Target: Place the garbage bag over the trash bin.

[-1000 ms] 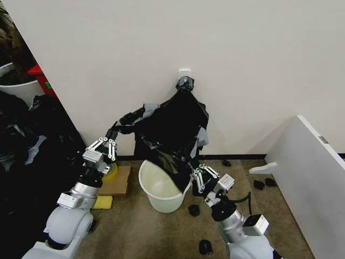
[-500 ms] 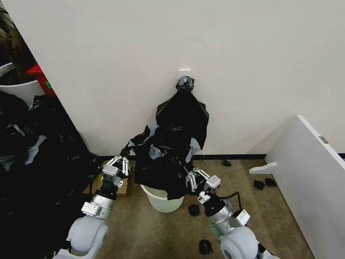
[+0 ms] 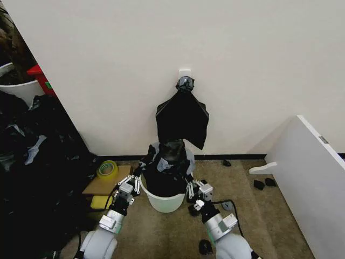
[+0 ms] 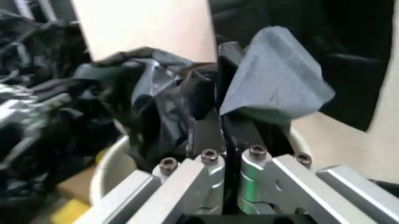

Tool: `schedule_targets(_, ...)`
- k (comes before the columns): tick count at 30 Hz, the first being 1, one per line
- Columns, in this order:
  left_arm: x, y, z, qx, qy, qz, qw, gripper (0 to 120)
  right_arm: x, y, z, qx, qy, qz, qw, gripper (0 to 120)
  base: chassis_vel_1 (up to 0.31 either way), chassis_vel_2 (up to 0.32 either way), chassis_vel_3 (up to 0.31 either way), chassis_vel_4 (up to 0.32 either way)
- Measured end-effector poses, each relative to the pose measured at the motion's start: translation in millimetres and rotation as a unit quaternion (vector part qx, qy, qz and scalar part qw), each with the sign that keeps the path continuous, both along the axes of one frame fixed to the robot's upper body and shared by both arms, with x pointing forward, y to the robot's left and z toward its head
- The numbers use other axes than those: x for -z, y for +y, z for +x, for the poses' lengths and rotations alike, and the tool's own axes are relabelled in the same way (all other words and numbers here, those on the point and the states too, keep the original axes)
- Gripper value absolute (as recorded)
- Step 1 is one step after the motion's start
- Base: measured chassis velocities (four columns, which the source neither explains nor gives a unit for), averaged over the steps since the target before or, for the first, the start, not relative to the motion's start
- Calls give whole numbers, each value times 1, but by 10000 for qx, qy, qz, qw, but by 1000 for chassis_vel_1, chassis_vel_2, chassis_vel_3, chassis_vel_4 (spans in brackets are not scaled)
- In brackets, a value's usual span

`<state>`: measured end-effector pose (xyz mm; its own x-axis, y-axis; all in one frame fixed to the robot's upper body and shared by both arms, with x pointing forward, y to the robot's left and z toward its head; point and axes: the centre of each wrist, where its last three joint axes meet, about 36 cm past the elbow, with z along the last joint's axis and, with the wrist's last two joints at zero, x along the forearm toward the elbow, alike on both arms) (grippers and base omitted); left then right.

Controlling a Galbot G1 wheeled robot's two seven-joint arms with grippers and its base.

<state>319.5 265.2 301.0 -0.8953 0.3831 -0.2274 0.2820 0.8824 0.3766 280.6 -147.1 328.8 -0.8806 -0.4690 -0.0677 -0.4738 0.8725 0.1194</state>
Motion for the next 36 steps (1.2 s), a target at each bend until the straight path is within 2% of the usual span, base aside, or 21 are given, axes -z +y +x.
schedule_targets(6, -19, 13, 3, -142, -388, 284, 9987, 0, -16, 7, -5, -443, -415, 304, 9977, 0, 0, 0, 0, 0)
schedule_targets(9, -30, 21, 17, -276, -685, 467, 9962, 0, -18, 4, 6, -614, -714, 472, 9944, 0, 0, 0, 0, 0)
schedule_targets(11, -33, 22, 21, -300, -753, 473, 9956, 0, -16, 3, 11, -612, -718, 508, 9942, 0, 0, 0, 0, 0)
schedule_targets(16, -31, 25, 28, -314, -801, 486, 9951, 0, -10, 0, 25, -508, -640, 681, 9943, 0, 0, 0, 0, 0)
schedule_targets(21, -18, 21, 28, -213, -839, 633, 9942, 0, 5, -6, 40, -251, -384, 860, 9952, 0, 0, 0, 0, 0)
schedule_targets(24, -9, 16, 26, -123, -792, 694, 9944, 0, 17, -11, 41, -85, -165, 770, 9969, 0, 0, 0, 0, 0)
schedule_targets(29, 3, 12, 18, 35, -647, 729, 9952, 0, 27, -15, 22, -110, -42, 220, 9997, 0, 0, 0, 0, 0)
schedule_targets(33, 0, 16, 6, 85, -545, 730, 9958, 0, 8, -21, -8, -298, -204, -412, 9985, 0, 0, 0, 0, 0)
schedule_targets(36, -5, 16, 0, 35, -513, 757, 9958, 0, -1, -24, -20, -287, -162, -568, 9978, 0, 0, 0, 0, 0)
